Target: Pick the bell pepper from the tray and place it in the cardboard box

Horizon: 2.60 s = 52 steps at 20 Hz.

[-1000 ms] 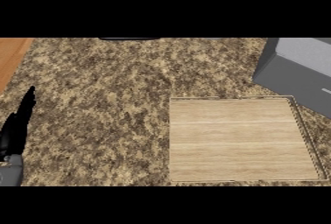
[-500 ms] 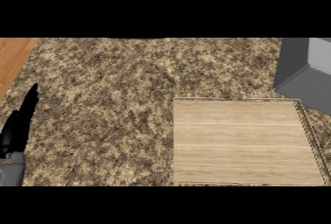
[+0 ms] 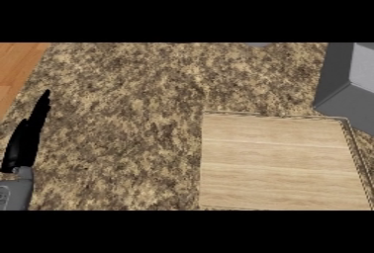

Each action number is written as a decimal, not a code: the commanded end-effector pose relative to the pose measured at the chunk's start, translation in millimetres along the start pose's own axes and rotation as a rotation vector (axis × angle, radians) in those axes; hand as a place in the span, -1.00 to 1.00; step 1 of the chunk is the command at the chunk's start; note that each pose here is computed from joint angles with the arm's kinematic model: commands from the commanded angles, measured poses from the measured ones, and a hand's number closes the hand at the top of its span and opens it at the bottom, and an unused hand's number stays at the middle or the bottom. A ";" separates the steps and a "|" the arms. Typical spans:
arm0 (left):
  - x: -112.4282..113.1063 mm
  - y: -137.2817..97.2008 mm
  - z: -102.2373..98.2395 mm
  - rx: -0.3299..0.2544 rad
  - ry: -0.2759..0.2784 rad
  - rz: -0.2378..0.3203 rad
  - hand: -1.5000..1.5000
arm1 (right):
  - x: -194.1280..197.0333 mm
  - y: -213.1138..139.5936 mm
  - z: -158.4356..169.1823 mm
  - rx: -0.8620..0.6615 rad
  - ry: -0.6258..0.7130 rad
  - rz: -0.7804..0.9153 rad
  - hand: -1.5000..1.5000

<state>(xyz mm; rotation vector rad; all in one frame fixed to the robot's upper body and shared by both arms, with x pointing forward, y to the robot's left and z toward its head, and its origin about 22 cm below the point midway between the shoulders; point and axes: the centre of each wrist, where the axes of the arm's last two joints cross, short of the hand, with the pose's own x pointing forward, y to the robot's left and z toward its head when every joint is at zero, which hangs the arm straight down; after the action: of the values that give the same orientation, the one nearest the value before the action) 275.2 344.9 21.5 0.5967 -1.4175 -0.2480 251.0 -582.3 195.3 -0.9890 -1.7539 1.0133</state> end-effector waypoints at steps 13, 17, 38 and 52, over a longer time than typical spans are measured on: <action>29.7 -14.7 -19.2 -0.031 -0.038 -0.009 0.00 | 19.9 25.1 -87.5 0.106 -0.056 -0.335 1.00; 1.4 -12.8 -3.2 -0.033 -0.027 -0.012 0.00 | 24.3 58.7 -100.8 0.141 -0.053 -0.368 1.00; 14.3 -8.8 -16.2 -0.015 -0.024 -0.002 0.00 | 56.1 124.2 -150.2 0.190 0.051 -0.511 -1.00; 10.5 -8.3 -9.0 -0.014 -0.025 -0.005 0.00 | 22.9 73.7 -109.3 -0.120 0.064 -0.827 -1.00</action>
<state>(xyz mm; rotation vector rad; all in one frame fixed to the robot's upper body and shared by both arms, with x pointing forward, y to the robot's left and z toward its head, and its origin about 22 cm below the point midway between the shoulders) 288.7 333.4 27.7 0.5876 -1.4392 -0.2650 376.0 -490.7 164.4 -0.3698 -1.8630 0.4055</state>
